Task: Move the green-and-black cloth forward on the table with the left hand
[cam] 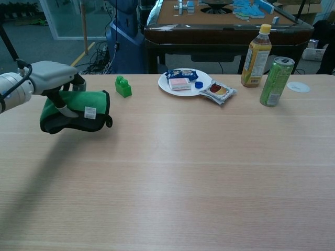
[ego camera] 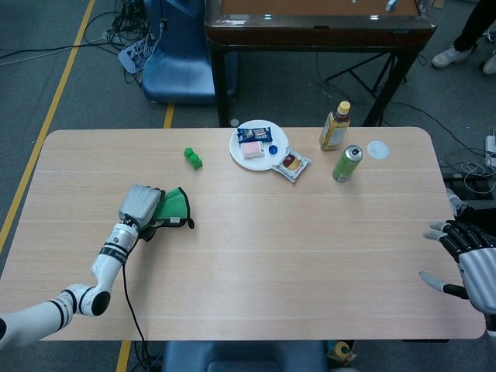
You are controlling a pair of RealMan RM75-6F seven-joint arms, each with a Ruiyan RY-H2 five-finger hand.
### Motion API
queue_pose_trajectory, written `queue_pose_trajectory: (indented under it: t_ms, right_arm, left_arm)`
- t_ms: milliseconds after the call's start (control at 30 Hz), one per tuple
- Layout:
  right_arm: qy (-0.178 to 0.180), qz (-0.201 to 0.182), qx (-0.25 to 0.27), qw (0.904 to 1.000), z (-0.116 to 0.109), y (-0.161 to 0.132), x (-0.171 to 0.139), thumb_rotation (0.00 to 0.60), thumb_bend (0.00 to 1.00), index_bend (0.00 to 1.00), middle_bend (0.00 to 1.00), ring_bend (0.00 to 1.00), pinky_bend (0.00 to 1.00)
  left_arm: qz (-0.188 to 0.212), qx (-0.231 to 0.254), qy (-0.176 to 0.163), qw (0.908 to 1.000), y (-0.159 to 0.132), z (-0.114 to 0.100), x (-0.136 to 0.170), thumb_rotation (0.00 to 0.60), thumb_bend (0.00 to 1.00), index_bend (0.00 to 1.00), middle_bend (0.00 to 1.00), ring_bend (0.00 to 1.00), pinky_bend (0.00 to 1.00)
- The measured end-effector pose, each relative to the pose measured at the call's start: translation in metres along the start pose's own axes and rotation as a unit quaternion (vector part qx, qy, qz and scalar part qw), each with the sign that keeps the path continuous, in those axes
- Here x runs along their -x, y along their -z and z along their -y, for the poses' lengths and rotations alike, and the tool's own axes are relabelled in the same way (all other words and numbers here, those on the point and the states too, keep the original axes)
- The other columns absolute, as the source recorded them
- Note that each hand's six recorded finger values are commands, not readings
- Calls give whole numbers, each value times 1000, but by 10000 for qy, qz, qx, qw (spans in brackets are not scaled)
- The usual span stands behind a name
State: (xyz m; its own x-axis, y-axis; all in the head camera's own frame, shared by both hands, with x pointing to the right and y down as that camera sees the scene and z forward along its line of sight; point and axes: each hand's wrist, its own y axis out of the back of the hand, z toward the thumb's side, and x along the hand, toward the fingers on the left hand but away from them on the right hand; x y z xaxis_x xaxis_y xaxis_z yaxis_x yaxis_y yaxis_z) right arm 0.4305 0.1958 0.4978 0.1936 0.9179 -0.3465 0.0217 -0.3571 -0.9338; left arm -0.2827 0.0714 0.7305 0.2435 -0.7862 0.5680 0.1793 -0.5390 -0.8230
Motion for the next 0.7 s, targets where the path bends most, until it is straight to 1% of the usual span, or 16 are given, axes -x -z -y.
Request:
queue_pose_trajectory:
  t_ms: [100, 133, 167, 200, 233, 267, 300, 333, 367, 400, 467, 533, 700]
  right_arm:
    - [1, 1, -4, 10000, 0, -1, 0, 600, 165, 320, 273, 192, 195]
    - [4, 3, -6, 10000, -1, -1, 0, 600, 165, 320, 273, 192, 195]
    - [4, 10, -9, 10000, -1, -1, -1, 600, 165, 321, 273, 192, 195]
    - [3, 17, -12, 10000, -1, -1, -1, 600, 165, 321, 273, 192, 195]
    - [3, 24, -16, 10000, -1, 0, -1, 600, 165, 320, 273, 192, 195]
    - [1, 33, -20, 10000, -1, 0, -1, 600, 165, 320, 273, 192, 195]
    - [1, 38, -20, 10000, -1, 0, -2, 600, 164, 320, 273, 192, 195]
    - [2, 42, -21, 10000, -1, 0, -2, 600, 165, 321, 273, 192, 195]
    - [6, 44, -21, 10000, -2, 0, -2, 600, 165, 321, 273, 192, 195]
    - [9, 47, -22, 10000, -2, 1, -3, 600, 164, 321, 273, 192, 195]
    - [13, 55, -24, 10000, -2, 1, -3, 600, 165, 321, 273, 192, 195]
    - [18, 64, -25, 10000, -3, 2, -4, 600, 165, 320, 273, 192, 195]
    - [29, 70, -21, 10000, -3, 3, -4, 600, 165, 320, 273, 192, 195]
  left_arm:
    - [-59, 23, -52, 10000, -1, 0, -13, 600, 138, 459, 490, 502, 701]
    - [-70, 48, -62, 9999, -3, 0, -17, 600, 138, 435, 467, 490, 699]
    - [-73, 69, -60, 9999, -5, 1, -21, 600, 138, 394, 419, 463, 693]
    - [-72, 89, -48, 9999, -7, 2, -24, 600, 137, 322, 333, 404, 673]
    - [-65, 114, -15, 9999, -9, 3, -27, 600, 138, 265, 277, 357, 650]
    - [-57, 130, 26, 9999, -11, 5, -29, 600, 138, 168, 184, 278, 603]
    - [-54, 143, 73, 9999, -13, 7, -31, 600, 138, 92, 109, 211, 553]
    - [-65, 154, 126, 9998, -14, 8, -32, 600, 138, 30, 46, 142, 495]
    - [-83, 157, 147, 9997, -15, 9, -33, 600, 138, 1, 5, 85, 440]
    - [-107, 165, 154, 9997, -15, 9, -34, 600, 138, 0, 0, 46, 400]
    - [-159, 217, 130, 9996, -15, 7, -35, 600, 138, 0, 0, 6, 344]
    - [-188, 275, 72, 9994, -13, 4, -34, 600, 138, 0, 0, 0, 324]
    - [-249, 396, -18, 9989, -3, -3, -26, 600, 138, 0, 0, 0, 320]
